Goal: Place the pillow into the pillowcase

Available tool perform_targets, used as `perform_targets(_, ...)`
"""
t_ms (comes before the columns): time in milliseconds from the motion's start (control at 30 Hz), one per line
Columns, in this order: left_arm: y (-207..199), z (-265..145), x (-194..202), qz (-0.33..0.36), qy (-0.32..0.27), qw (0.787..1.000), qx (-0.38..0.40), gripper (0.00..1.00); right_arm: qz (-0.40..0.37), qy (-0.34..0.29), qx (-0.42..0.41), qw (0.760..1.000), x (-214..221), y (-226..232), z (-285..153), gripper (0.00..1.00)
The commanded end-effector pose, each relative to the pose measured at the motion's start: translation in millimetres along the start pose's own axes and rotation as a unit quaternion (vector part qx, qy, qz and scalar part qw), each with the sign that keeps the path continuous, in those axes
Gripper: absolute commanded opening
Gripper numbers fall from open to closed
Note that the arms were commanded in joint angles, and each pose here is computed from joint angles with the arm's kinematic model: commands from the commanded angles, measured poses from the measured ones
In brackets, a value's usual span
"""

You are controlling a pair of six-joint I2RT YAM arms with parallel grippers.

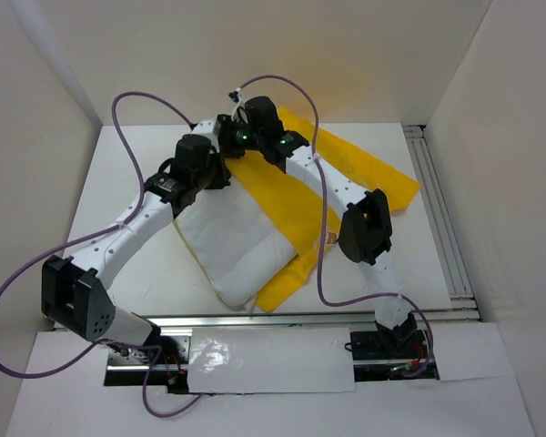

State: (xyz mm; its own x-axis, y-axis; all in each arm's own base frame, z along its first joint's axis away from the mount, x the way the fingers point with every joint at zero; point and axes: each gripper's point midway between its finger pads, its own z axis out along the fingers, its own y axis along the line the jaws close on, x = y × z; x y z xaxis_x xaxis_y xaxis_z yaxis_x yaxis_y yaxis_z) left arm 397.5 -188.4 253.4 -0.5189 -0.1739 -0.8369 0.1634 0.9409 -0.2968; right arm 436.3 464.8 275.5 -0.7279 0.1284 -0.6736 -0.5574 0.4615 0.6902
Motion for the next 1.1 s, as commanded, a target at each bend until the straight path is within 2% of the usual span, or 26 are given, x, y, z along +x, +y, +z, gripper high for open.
perform_targets(0, 39.6, 8.6, 18.0, -0.049, 0.014, 0.998, -0.04, 0.04, -0.003, 0.025, -0.028, 0.999, 11.2, 4.3, -5.6, 0.56)
perform_targets(67, 42.1, 12.3, 31.0, -0.055, 0.041, 0.997, -0.025, 0.22, 0.002, 0.037, -0.016, 0.999, 17.9, -9.8, -5.2, 0.72)
perform_targets(100, 40.2, 16.7, 32.9, -0.055, 0.043, 0.997, -0.019, 0.34, 0.001, 0.035, -0.002, 0.999, 15.4, -19.7, -7.4, 0.73)
perform_targets(167, 39.9, 18.9, 28.3, -0.051, 0.043, 0.998, -0.013, 0.49, -0.01, 0.017, 0.018, 1.0, -0.1, -19.3, -19.1, 0.78)
perform_targets(200, 37.1, 15.7, 19.1, -0.046, 0.038, 0.998, -0.01, 0.63, -0.01, -0.006, 0.045, 0.999, -15.1, -28.1, -27.8, 0.84)
perform_targets(233, 37.7, 14.1, 15.0, -0.041, 0.035, 0.998, -0.014, 1.0, -0.007, -0.013, 0.068, 0.998, -18.1, -43.3, -36.4, 0.87)
perform_targets(267, 39.6, 11.7, 14.7, -0.041, 0.04, 0.998, -0.022, 1.0, -0.005, -0.023, 0.082, 0.996, -23.0, -48.1, -44.7, 0.98)
perform_targets(300, 41.3, 10.6, 12.4, -0.041, 0.038, 0.998, -0.028, 1.0, -0.012, -0.048, 0.089, 0.995, -38.5, -40.3, -61.3, 1.0)
perform_targets(367, 43.2, 1.6, 3.8, -0.036, 0.029, 0.998, -0.038, 1.0, 0.001, -0.054, 0.12, 0.991, -38.9, -62.5, -81.4, 1.0)
perform_targets(400, 46.7, -4.2, 1.7, -0.038, 0.032, 0.998, -0.043, 1.0, -0.006, -0.081, 0.127, 0.989, -53.7, -54.5, -100.7, 1.0)
perform_targets(467, 39.2, -16.9, -0.6, -0.018, 0.028, 0.999, -0.017, 1.0, 0.003, -0.074, 0.164, 0.984, -37.2, -76.3, -118.7, 1.0)
perform_targets(500, 31.5, -19.8, 16.9, -0.005, 0.046, 0.999, -0.001, 1.0, 0.002, -0.099, 0.19, 0.977, -46.0, -74.9, -144.2, 1.0)
perform_targets(567, 11.4, -31.0, 29.9, 0.027, 0.052, 0.997, 0.045, 1.0, 0.005, -0.07, 0.24, 0.968, -5.9, -101.8, -161.8, 1.0)
perform_targets(600, -8.8, -32.0, 44.7, 0.048, 0.063, 0.994, 0.07, 1.0, -0.005, -0.083, 0.247, 0.965, -4.4, -92.8, -181.4, 1.0)
perform_targets(633, -29.2, -35.5, 66.7, 0.072, 0.085, 0.989, 0.098, 1.0, 0.007, -0.067, 0.287, 0.956, 26.5, -110.3, -200.1, 1.0)
perform_targets(667, -28.4, -36.1, 68.9, 0.072, 0.09, 0.989, 0.096, 1.0, 0.011, -0.04, 0.308, 0.95, 50.3, -128.3, -202.4, 1.0)
perform_targets(700, -47.7, -42.8, 88.3, 0.09, 0.111, 0.983, 0.12, 1.0, 0.009, -0.045, 0.306, 0.951, 56.3, -120.9, -215.1, 1.0)
perform_targets(733, -53.1, -45.7, 103.6, 0.107, 0.125, 0.978, 0.124, 1.0, 0.023, -0.013, 0.323, 0.946, 90.2, -136.2, -223.3, 1.0)
perform_targets(767, -66.8, -51.4, 131.7, 0.13, 0.154, 0.97, 0.138, 1.0, 0.023, -0.012, 0.319, 0.947, 97.2, -132.1, -230.3, 1.0)
perform_targets(833, -78.0, -59.2, 156.1, 0.146, 0.174, 0.962, 0.152, 1.0, 0.036, 0.015, 0.319, 0.947, 127.2, -137.2, -234.1, 1.0)
perform_targets(1000, -107.3, -98.5, 224.4, 0.211, 0.238, 0.923, 0.215, 1.0, 0.029, 0.005, 0.32, 0.947, 127.3, -134.5, -237.6, 1.0)
perform_targets(1033, -104.3, -102.7, 235.1, 0.224, 0.248, 0.919, 0.21, 1.0, 0.03, 0.006, 0.332, 0.943, 128.6, -138.2, -240.7, 1.0)
perform_targets(1067, -97.4, -99.5, 238.4, 0.236, 0.244, 0.923, 0.179, 1.0, 0.021, 0.004, 0.33, 0.944, 124.4, -134.4, -242.6, 1.0)
